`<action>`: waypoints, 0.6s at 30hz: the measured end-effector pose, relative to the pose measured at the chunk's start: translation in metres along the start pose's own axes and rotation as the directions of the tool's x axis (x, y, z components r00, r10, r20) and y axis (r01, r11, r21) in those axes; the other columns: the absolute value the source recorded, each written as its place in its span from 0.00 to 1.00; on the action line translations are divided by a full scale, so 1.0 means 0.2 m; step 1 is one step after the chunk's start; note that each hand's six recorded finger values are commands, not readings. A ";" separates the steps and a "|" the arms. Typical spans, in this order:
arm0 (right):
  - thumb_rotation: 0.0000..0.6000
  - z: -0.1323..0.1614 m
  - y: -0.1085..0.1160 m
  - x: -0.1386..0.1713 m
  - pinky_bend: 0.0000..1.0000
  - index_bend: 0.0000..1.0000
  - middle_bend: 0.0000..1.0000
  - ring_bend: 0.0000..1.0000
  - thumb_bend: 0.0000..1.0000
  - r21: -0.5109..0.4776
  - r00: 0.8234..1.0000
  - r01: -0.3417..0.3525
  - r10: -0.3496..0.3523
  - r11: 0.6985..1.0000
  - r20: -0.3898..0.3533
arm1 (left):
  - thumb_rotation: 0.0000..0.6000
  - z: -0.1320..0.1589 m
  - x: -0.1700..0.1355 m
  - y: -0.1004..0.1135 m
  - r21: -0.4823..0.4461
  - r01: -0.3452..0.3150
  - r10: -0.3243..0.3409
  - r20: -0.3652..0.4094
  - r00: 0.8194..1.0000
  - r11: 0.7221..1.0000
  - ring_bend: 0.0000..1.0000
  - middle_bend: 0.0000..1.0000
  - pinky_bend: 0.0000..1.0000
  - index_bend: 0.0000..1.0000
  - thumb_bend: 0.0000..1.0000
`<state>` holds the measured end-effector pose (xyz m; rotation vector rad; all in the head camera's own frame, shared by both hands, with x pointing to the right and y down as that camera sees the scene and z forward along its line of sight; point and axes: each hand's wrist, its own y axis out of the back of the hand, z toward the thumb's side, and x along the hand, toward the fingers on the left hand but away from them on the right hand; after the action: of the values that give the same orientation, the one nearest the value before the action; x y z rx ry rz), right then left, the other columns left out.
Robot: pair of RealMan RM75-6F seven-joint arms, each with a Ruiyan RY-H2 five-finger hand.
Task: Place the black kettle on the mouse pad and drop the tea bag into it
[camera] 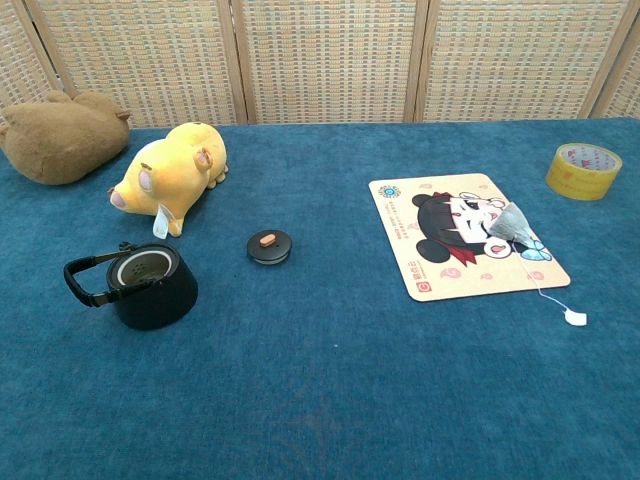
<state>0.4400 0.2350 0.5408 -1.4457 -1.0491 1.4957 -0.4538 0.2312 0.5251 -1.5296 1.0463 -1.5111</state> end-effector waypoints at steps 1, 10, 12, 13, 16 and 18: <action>1.00 0.00 0.00 0.00 0.09 0.11 0.15 0.04 0.18 0.000 1.000 0.001 -0.001 1.000 0.000 | 1.00 0.00 0.00 0.00 0.000 0.002 -0.002 0.001 1.000 1.000 0.00 0.00 0.00 0.13 0.30; 1.00 -0.01 0.00 0.01 0.09 0.11 0.15 0.04 0.18 -0.001 1.000 0.004 -0.004 1.000 0.004 | 1.00 0.04 0.03 -0.02 0.010 0.003 -0.004 0.029 1.000 1.000 0.00 0.00 0.00 0.13 0.30; 1.00 -0.01 0.01 0.01 0.09 0.11 0.15 0.04 0.18 -0.001 1.000 0.007 -0.007 1.000 0.006 | 1.00 0.06 0.04 -0.03 0.017 0.008 -0.009 0.040 0.999 1.000 0.00 0.00 0.00 0.13 0.30; 1.00 -0.01 0.01 0.01 0.09 0.11 0.15 0.04 0.18 -0.002 1.000 0.008 -0.008 1.000 0.006 | 1.00 0.07 0.05 -0.03 0.018 0.011 -0.012 0.047 0.999 1.000 0.00 0.00 0.00 0.13 0.30; 1.00 -0.02 0.01 0.01 0.09 0.11 0.15 0.04 0.18 -0.004 1.000 0.010 -0.010 1.000 0.007 | 1.00 0.12 0.08 -0.07 0.028 0.025 -0.027 0.082 0.996 0.999 0.00 0.00 0.00 0.13 0.30; 1.00 -0.02 0.01 0.02 0.09 0.11 0.15 0.04 0.18 -0.004 1.000 0.011 -0.011 1.000 0.009 | 1.00 0.16 0.09 -0.10 0.043 0.041 -0.046 0.108 0.993 0.998 0.00 0.00 0.00 0.14 0.30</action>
<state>0.4440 0.2375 0.5379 -1.4355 -1.0647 1.4937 -0.4217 0.2208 0.5506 -1.5968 0.9194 -1.4518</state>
